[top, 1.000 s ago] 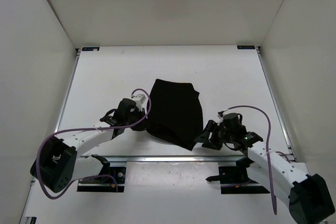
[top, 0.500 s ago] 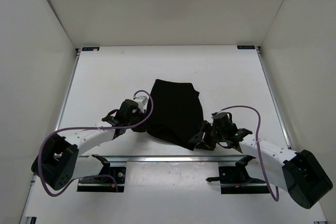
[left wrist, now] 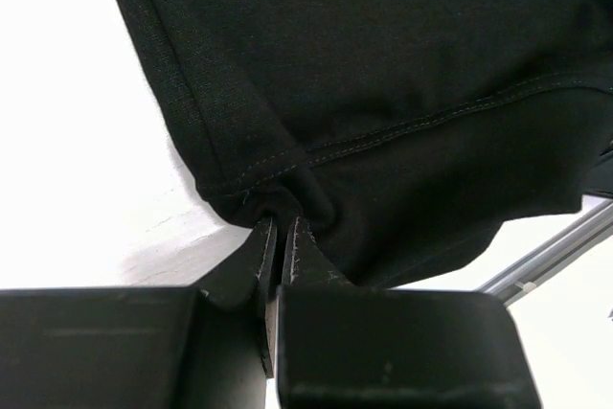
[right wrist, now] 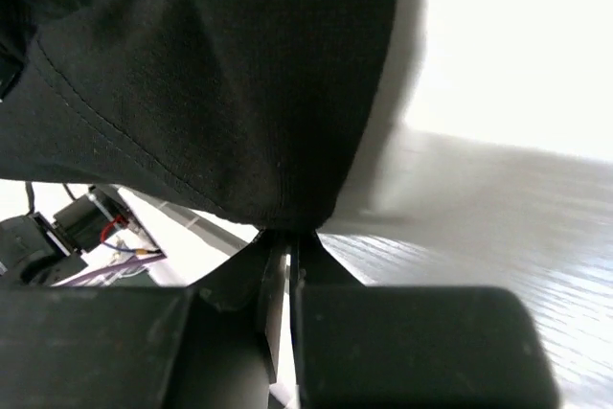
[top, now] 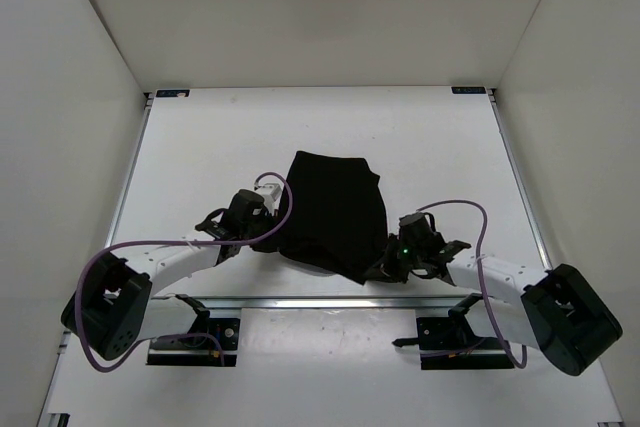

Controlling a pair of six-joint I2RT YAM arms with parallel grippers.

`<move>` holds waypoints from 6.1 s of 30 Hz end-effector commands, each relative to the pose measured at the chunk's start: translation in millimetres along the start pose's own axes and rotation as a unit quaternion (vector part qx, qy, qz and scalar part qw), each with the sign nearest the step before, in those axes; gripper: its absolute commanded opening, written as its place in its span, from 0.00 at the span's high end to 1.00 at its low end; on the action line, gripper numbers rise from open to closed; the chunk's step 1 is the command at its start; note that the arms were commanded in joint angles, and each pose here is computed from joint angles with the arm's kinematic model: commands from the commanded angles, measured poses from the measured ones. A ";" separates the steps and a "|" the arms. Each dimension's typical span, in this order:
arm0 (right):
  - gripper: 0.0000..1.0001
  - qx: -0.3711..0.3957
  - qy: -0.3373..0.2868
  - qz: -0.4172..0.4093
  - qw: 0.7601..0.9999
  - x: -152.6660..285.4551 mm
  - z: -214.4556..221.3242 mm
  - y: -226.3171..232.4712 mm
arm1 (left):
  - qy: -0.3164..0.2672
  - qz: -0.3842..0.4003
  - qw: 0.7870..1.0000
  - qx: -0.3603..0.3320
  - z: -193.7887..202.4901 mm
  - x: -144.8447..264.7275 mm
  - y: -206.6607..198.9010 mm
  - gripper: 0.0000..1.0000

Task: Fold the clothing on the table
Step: Fold the skirt

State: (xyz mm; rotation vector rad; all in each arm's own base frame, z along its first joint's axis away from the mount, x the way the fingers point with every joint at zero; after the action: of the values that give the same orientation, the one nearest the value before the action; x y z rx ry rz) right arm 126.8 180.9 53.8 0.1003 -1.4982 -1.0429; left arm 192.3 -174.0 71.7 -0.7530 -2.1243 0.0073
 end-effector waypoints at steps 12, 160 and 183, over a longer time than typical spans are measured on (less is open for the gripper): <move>1.00 0.059 -0.082 -0.022 0.995 55.9 -60.8 -4.2 | 0.001 -0.096 0.995 0.035 -6.2 15.4 41.9 1.00; 0.98 0.197 -0.215 -0.147 0.945 86.3 -197.3 145.8 | -0.062 -0.084 0.994 -0.015 -256.1 -54.9 72.2 0.57; 1.00 0.256 -0.069 -0.138 0.954 -16.3 -205.9 180.3 | -0.094 -0.102 0.988 0.068 -256.1 -48.9 110.3 0.02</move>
State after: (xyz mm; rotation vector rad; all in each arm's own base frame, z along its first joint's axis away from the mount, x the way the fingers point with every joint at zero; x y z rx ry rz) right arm 378.7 185.6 118.2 0.5694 -1.8660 -0.8853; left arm 449.3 -176.6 145.8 -0.4460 -2.2670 0.0868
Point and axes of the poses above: each gripper's point midway between its finger pads, its own x axis back along the fingers, its own y axis along the line the jaws close on, z = x × y, the point moved 5 cm from there along x, back along the fingers, and after that the axes turned 15 degrees about -x, right-handed, at the moved point
